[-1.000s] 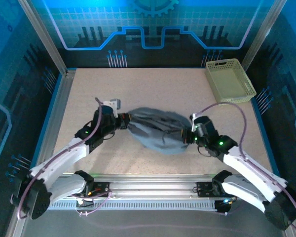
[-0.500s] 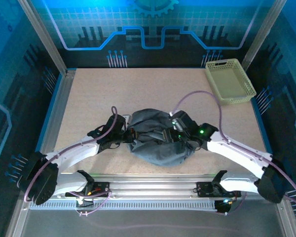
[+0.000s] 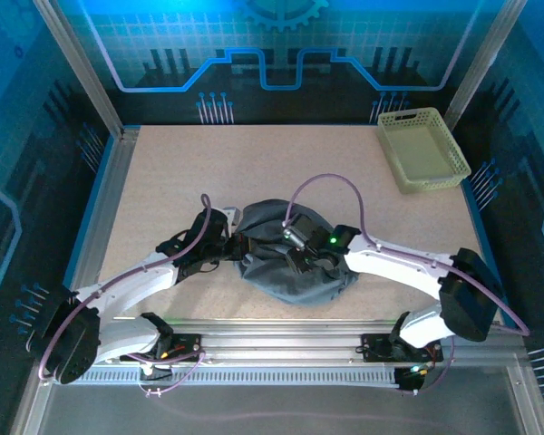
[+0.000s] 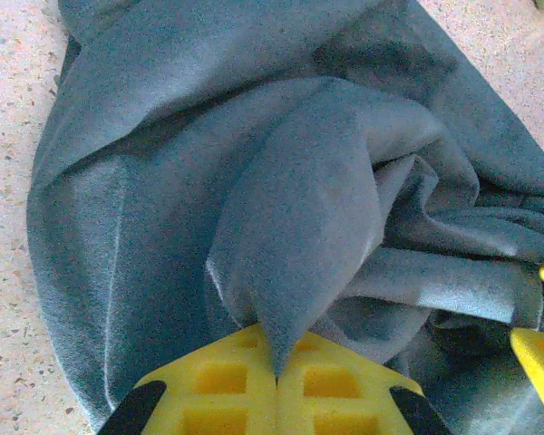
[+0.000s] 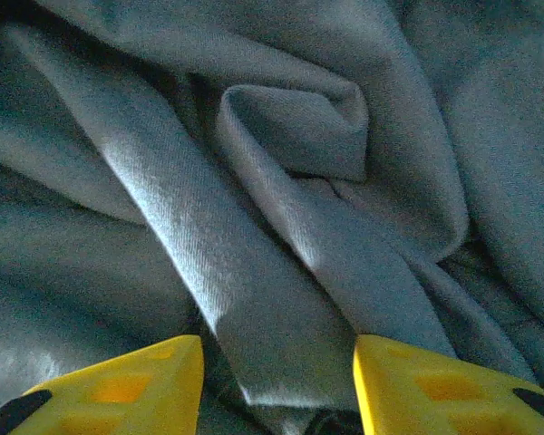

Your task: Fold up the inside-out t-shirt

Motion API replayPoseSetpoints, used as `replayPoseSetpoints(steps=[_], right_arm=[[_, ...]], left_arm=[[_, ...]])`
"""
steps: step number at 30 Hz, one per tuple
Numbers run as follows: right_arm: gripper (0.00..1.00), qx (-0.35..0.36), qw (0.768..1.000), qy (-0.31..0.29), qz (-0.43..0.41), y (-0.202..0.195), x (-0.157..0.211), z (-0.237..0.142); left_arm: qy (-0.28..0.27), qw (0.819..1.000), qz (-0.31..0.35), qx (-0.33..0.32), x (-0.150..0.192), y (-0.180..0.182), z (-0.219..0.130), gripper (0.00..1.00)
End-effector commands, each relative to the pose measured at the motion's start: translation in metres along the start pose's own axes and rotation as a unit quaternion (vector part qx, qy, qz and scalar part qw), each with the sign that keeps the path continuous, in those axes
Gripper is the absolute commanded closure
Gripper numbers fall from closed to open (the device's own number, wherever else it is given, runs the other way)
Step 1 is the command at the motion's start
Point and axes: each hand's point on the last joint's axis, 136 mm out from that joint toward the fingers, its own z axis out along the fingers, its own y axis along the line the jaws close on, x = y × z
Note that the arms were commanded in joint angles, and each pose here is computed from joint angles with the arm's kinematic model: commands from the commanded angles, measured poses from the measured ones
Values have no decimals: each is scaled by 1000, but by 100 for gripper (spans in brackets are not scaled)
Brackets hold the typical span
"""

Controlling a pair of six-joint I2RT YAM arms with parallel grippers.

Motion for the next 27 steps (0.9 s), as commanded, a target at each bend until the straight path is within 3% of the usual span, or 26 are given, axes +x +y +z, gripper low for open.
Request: replayPoseSetpoints(steps=[1,4,6,8,10,13,16,22,24,27], right_arm=[[53,22,1000,2,8,0,-6,7],[53,29,1000,3,-1,2,-10,9],[66,35,999,2,-5,2,-13,9],[87,53,999,-4,-5,-5,-18,3],[99,56,998,-26,-6,-9,-29,-15],[100,43,996,-81,6,-20,-53,-64],[100,11,989,-141,32,-37,-75,-122],[100,-54,970,-226,71,-59,-92,-205],[100,-78,966,-235,77,-56,-93,-211],[100,-98,966,-221,92,-51,-92,-190]], left_arm=[[-5,1000,12,8,-1,-3,1,100],[-6,1000,15,5,-1,-3,-1,100],[-7,1000,17,3,-1,-2,-2,100],[-11,1000,19,-1,-2,0,-4,100],[-20,999,24,-7,-6,1,-7,100],[-51,998,27,1,-23,-4,-18,100],[-96,993,23,58,-56,-25,-41,100],[-224,962,62,145,-122,-69,-107,100],[-223,962,66,146,-129,-73,-105,100],[-154,985,39,65,-130,-46,-63,97]])
